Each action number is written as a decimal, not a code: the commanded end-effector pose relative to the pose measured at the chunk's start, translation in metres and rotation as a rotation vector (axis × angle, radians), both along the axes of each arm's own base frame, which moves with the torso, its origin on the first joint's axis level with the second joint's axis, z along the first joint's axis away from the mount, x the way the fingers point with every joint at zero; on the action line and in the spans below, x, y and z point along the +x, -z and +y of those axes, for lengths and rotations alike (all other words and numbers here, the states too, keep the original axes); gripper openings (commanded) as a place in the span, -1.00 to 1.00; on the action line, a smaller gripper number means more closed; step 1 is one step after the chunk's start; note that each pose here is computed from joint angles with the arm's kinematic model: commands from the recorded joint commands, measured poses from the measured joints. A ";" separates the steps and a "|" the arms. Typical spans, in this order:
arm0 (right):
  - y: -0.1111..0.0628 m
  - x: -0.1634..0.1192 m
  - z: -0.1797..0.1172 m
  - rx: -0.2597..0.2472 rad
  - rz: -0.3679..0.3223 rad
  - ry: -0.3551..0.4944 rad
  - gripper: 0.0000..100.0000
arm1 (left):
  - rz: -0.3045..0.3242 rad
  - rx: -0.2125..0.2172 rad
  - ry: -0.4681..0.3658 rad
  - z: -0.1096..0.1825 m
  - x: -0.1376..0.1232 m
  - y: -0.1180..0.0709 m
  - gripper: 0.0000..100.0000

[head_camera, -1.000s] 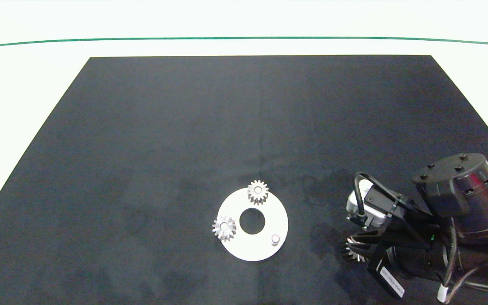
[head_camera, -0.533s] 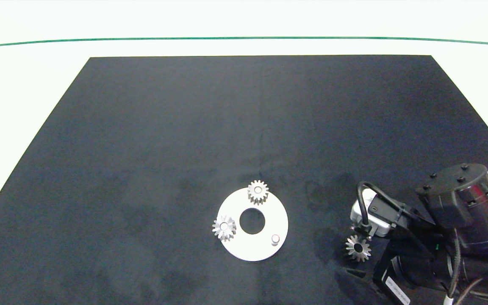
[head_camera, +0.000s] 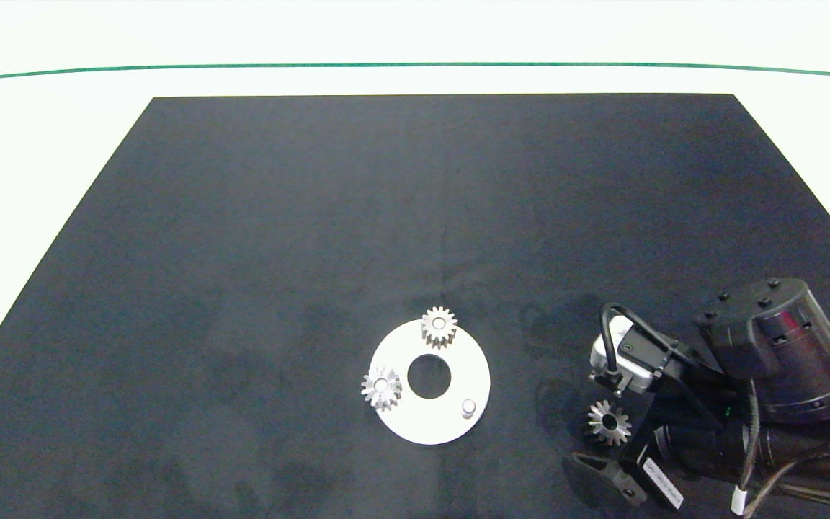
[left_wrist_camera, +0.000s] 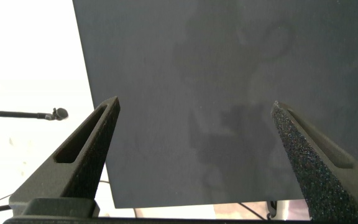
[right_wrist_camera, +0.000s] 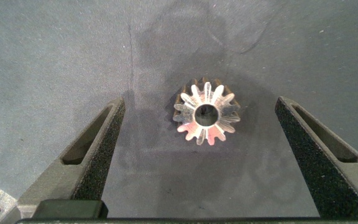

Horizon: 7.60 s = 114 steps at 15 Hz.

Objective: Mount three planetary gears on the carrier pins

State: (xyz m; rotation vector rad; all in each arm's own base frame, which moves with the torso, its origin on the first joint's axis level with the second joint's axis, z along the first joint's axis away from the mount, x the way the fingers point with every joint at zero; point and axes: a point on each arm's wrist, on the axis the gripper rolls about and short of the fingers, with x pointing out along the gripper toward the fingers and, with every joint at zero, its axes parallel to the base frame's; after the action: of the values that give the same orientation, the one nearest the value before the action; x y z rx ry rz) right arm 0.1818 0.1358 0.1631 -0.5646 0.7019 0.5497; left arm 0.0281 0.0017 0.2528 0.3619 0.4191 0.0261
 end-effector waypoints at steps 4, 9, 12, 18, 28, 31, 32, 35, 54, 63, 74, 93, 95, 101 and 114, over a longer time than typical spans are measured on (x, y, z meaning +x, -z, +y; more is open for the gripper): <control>0.007 0.004 0.003 -0.018 0.026 -0.001 1.00 | 0.005 0.002 -0.002 0.000 -0.001 0.002 1.00; 0.007 0.003 0.002 -0.003 0.031 0.022 0.85 | 0.004 0.000 -0.002 0.000 -0.001 0.002 1.00; 0.009 0.003 0.001 -0.007 0.036 0.024 0.73 | 0.004 0.000 -0.003 0.000 -0.001 0.002 1.00; 0.009 0.004 0.000 -0.006 0.038 0.033 0.49 | 0.004 0.000 -0.003 0.000 -0.001 0.002 1.00; 0.011 0.009 0.002 0.002 0.025 0.038 0.10 | 0.003 0.002 -0.001 0.000 -0.001 0.002 1.00; 0.011 0.009 0.002 0.004 0.023 0.038 -0.02 | 0.000 0.002 0.001 0.000 -0.002 0.001 1.00; 0.011 0.009 0.002 0.004 0.023 0.038 -0.08 | 0.000 0.000 0.000 0.000 -0.002 0.001 1.00; 0.011 0.009 0.002 0.004 0.023 0.038 -0.20 | -0.002 0.001 0.000 0.000 -0.002 0.001 1.00; 0.013 0.009 0.001 -0.004 0.027 0.042 -0.95 | 0.001 0.002 -0.001 0.000 -0.002 0.002 1.00; 0.007 0.006 0.002 -0.003 0.005 0.025 -1.00 | 0.005 0.002 0.002 0.000 -0.001 0.002 1.00; -0.033 0.001 0.039 0.067 -0.079 -0.108 -1.00 | -0.008 0.000 -0.005 0.000 -0.004 0.001 1.00; -0.028 -0.002 0.094 0.051 -0.078 -0.240 -1.00 | -0.059 -0.007 -0.011 0.001 -0.015 -0.002 1.00; -0.026 -0.001 0.096 0.051 -0.074 -0.241 -1.00 | -0.063 -0.008 -0.009 0.001 -0.016 -0.002 1.00; -0.021 0.003 0.102 0.045 -0.067 -0.238 -1.00 | -0.080 -0.009 -0.006 0.001 -0.020 -0.003 1.00; -0.018 0.011 0.111 0.042 -0.064 -0.238 -1.00 | -0.098 -0.009 -0.003 0.002 -0.022 -0.006 1.00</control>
State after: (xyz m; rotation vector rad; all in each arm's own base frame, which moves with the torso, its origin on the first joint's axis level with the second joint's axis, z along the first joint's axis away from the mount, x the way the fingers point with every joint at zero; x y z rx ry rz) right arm 0.1920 0.2461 0.1819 -0.6238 0.5621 0.7632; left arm 0.0061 0.0032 0.2590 0.3478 0.3207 0.0435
